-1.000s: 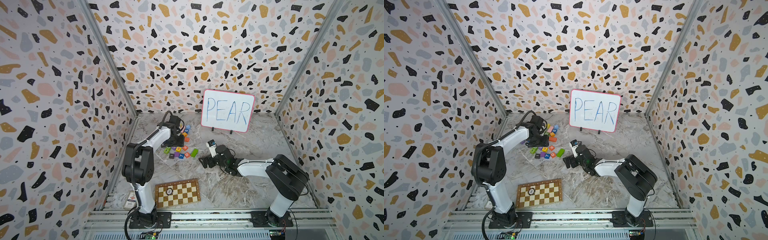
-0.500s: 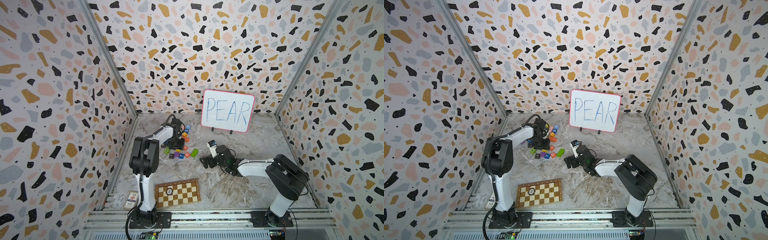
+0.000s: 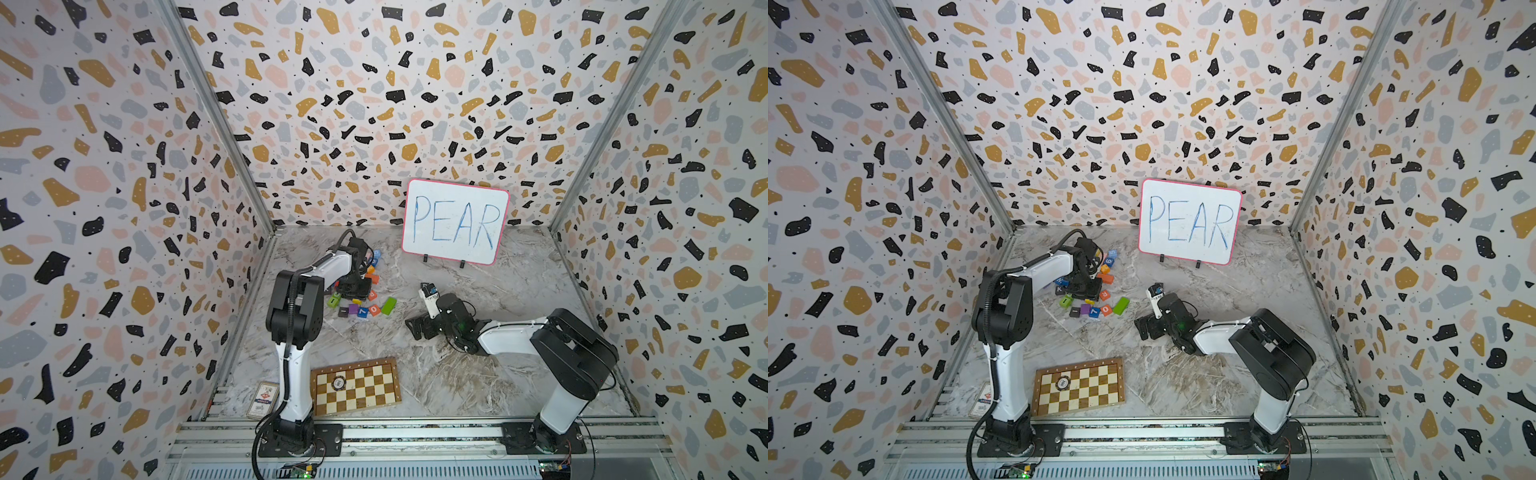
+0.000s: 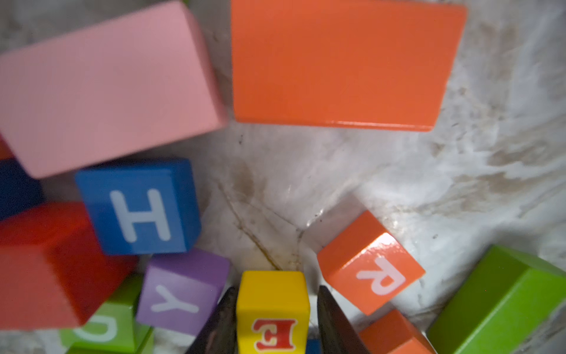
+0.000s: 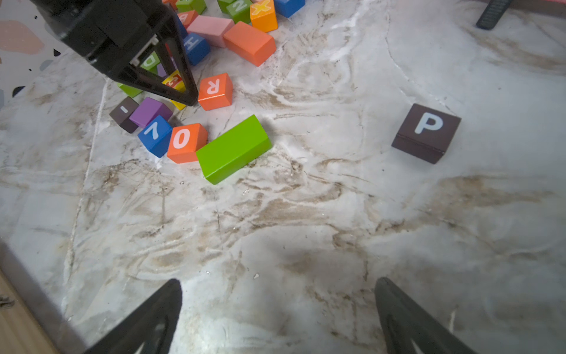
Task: Spell the uppercase word “pear” with letter blocks
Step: Pick up the letter block from the center of the board, then place the letter block at the center of the board.
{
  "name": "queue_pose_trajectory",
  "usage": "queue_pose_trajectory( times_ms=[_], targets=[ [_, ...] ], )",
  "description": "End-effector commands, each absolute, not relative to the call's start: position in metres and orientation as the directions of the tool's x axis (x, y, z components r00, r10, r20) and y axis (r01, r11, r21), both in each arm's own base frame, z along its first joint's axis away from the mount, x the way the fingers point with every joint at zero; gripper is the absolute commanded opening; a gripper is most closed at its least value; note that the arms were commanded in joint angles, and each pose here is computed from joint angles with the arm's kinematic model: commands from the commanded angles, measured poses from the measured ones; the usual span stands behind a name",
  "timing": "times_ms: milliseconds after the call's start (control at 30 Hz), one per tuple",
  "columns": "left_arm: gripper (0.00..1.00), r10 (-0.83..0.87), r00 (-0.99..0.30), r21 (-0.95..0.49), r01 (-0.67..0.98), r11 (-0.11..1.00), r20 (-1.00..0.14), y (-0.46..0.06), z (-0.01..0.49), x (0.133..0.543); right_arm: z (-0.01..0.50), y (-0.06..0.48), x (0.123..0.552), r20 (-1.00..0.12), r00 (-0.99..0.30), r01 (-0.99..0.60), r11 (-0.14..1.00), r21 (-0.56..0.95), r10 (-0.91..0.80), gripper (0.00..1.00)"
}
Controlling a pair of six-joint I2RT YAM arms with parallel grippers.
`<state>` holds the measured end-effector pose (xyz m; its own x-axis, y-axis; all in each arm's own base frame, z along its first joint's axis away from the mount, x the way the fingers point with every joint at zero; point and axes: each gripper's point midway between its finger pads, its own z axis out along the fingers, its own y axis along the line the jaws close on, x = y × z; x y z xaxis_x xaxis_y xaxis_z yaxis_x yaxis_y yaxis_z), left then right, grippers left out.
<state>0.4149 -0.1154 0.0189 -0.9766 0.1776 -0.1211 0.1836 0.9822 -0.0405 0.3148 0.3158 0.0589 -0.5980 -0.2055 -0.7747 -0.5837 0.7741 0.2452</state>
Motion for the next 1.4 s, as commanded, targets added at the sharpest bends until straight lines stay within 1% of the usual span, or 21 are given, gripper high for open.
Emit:
queue_pose_trajectory(
  times_ms=[0,67,233,467,567,700,867,1067,1233,1367],
  targets=[
    [0.37,0.181,-0.978,-0.008,0.183,0.983,-0.104,-0.112,0.018,0.414,0.078,0.316,0.318,-0.803,-0.573,-0.587,0.766,0.261,-0.166,0.99],
    [0.33,0.182,-0.978,-0.003,0.183,0.983,-0.103,-0.111,0.018,0.415,0.079,0.315,0.318,-0.803,-0.572,-0.587,0.767,0.261,-0.165,0.99],
    [0.30,0.169,-0.978,0.002,0.170,0.985,-0.123,-0.110,0.030,0.417,0.080,0.312,0.319,-0.806,-0.570,-0.584,0.769,0.259,-0.162,0.99],
    [0.27,0.137,-0.971,-0.010,0.141,0.990,-0.197,-0.122,0.072,0.408,0.106,0.301,0.321,-0.816,-0.562,-0.570,0.778,0.266,-0.133,0.99],
    [0.27,0.154,-0.959,-0.024,0.164,0.986,-0.238,-0.140,0.091,0.400,0.112,0.282,0.316,-0.818,-0.567,-0.542,0.793,0.279,-0.099,0.99],
    [0.27,0.217,-0.937,-0.054,0.240,0.969,-0.273,-0.183,0.102,0.385,0.100,0.243,0.308,-0.802,-0.593,-0.479,0.831,0.283,-0.068,0.99],
    [0.26,0.353,-0.890,-0.071,0.388,0.919,-0.289,-0.253,0.095,0.359,0.078,0.200,0.294,-0.775,-0.631,-0.400,0.869,0.290,-0.031,1.00],
    [0.26,0.480,-0.834,-0.082,0.517,0.852,-0.272,-0.309,0.071,0.335,0.068,0.180,0.288,-0.767,-0.641,-0.366,0.886,0.285,-0.018,1.00],
    [0.27,0.546,-0.801,-0.070,0.576,0.814,-0.245,-0.331,0.050,0.316,0.061,0.179,0.285,-0.761,-0.649,-0.362,0.886,0.290,-0.016,1.00],
    [0.29,0.582,-0.784,-0.051,0.604,0.795,-0.216,-0.334,0.035,0.304,0.059,0.180,0.285,-0.759,-0.651,-0.364,0.882,0.298,-0.012,0.99]
  ],
)
